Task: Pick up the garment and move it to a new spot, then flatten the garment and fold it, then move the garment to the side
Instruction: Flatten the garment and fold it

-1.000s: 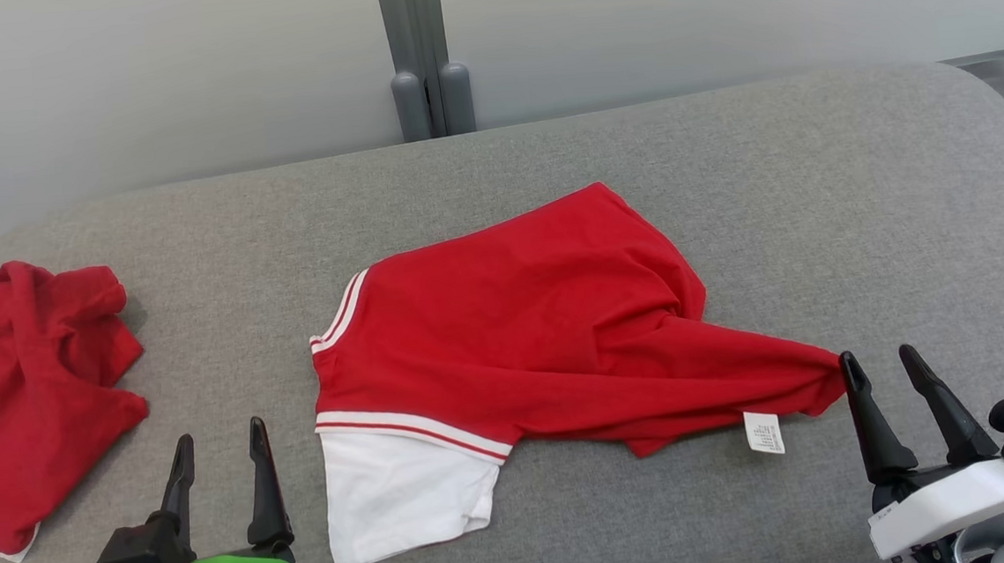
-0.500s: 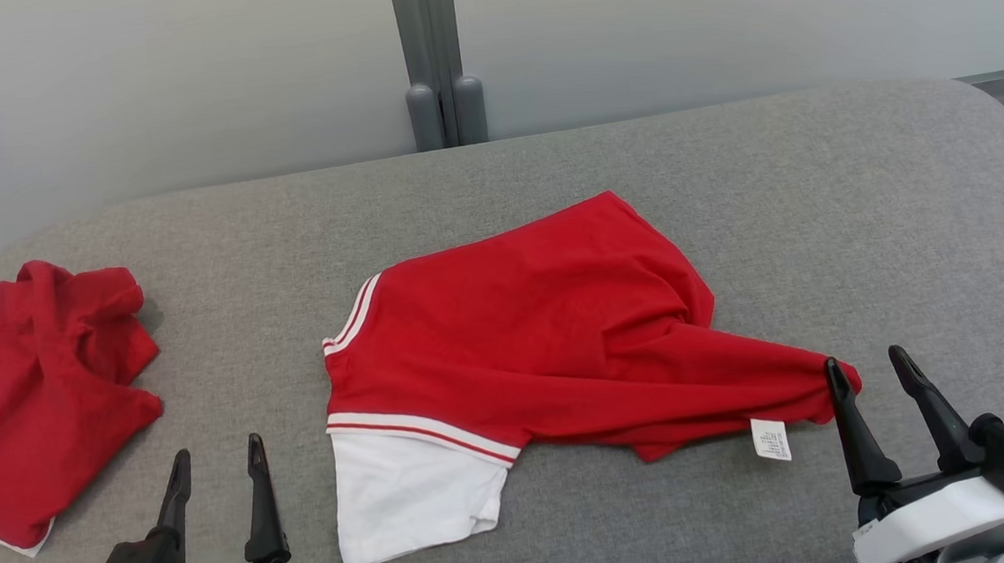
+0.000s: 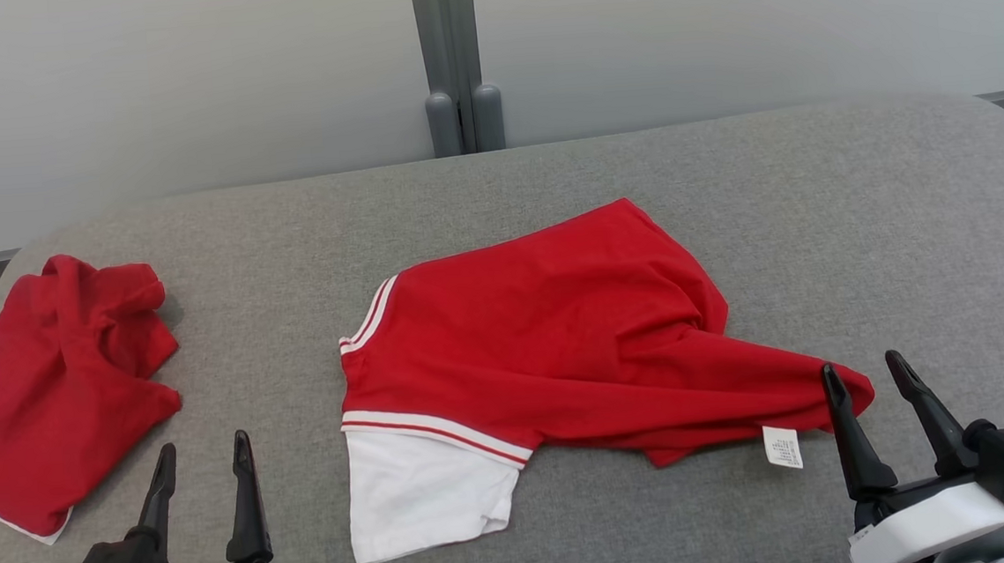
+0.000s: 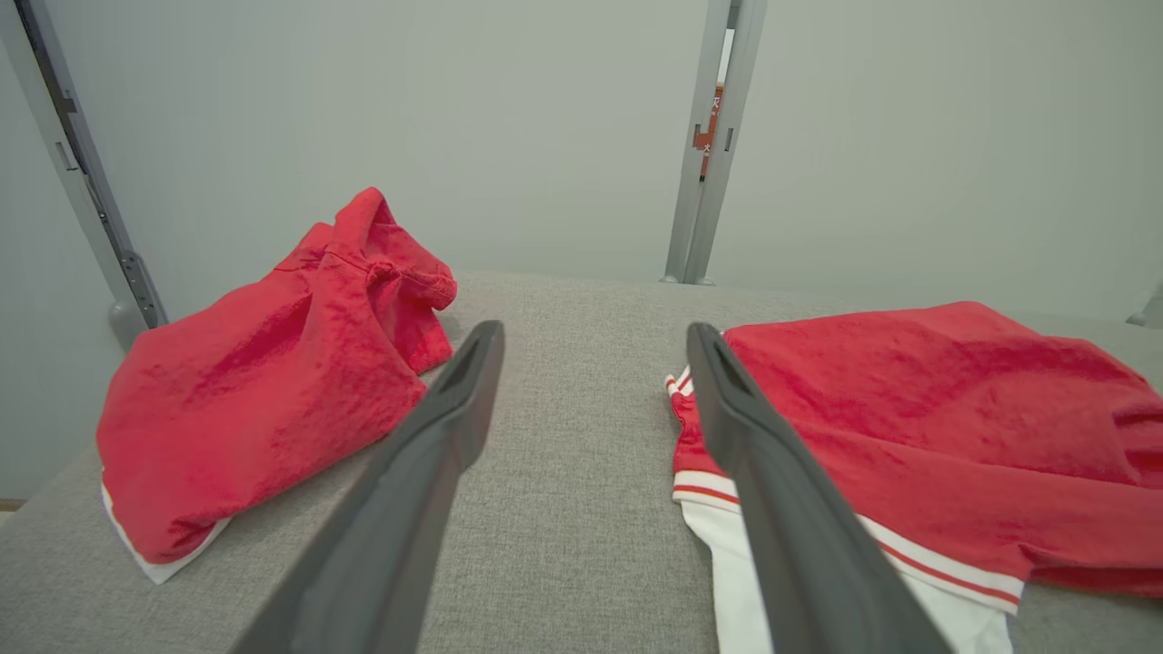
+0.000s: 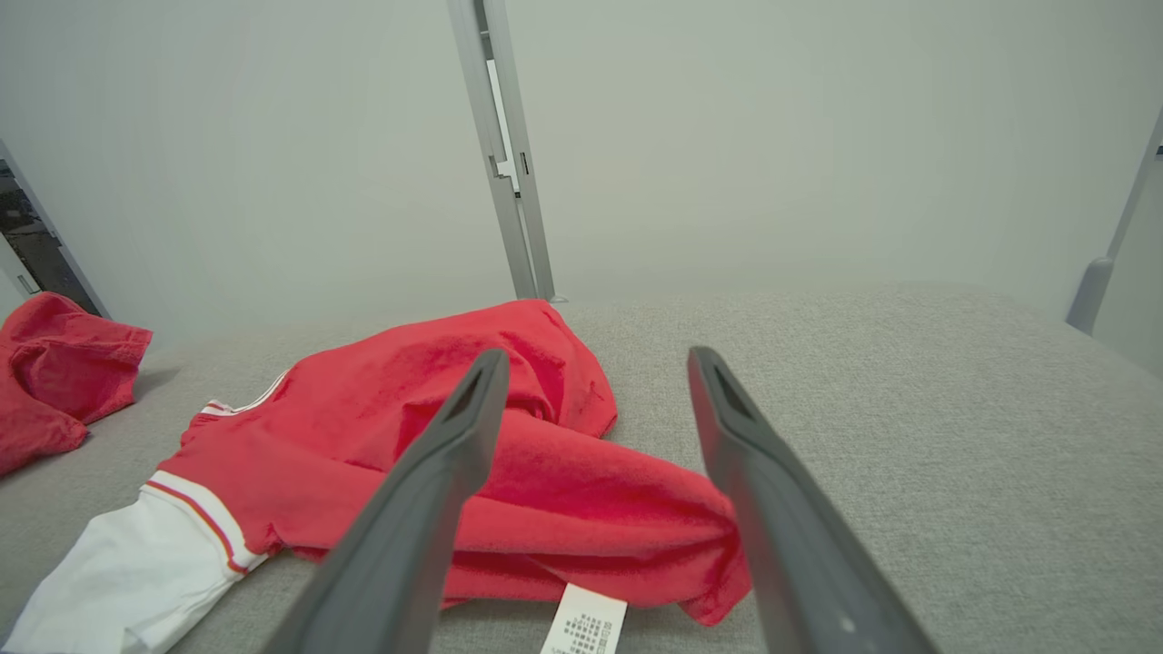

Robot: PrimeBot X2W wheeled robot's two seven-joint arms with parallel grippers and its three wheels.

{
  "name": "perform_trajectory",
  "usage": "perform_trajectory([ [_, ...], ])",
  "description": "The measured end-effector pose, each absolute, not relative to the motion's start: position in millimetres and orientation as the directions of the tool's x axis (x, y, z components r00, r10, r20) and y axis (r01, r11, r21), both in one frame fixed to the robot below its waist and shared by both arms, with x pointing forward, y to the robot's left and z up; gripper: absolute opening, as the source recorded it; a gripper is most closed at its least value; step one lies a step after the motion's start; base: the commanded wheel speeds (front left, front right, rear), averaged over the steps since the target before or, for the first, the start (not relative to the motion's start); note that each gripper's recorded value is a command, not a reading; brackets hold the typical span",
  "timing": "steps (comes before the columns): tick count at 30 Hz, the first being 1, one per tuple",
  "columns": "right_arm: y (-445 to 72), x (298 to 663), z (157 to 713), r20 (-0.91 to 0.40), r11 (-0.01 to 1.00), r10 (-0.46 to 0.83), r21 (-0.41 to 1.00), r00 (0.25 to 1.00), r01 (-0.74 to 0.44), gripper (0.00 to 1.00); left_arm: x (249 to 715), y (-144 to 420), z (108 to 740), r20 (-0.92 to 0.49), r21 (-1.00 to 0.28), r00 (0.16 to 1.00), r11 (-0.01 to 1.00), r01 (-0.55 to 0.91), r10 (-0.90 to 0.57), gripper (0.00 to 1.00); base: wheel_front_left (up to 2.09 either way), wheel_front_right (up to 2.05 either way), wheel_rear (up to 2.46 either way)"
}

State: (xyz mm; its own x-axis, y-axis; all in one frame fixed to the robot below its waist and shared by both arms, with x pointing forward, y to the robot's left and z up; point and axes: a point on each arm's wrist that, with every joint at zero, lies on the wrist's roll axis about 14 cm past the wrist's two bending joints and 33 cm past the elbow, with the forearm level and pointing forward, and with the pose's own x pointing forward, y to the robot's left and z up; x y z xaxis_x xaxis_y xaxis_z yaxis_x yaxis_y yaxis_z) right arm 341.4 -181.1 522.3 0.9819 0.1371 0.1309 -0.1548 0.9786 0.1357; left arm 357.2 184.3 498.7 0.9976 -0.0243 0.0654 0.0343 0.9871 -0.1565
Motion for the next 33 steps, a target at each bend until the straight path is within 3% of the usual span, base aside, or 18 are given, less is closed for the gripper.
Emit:
perform_trajectory([
  [33, -169, 342, 523, 0.132, 0.976, 0.174, 0.109, 0.976, -0.189, 1.00, 351, 174, 504, 0.071, -0.133, 0.995, 0.988, 0.077, -0.068, 1.00, 0.00, 0.00, 0.00],
])
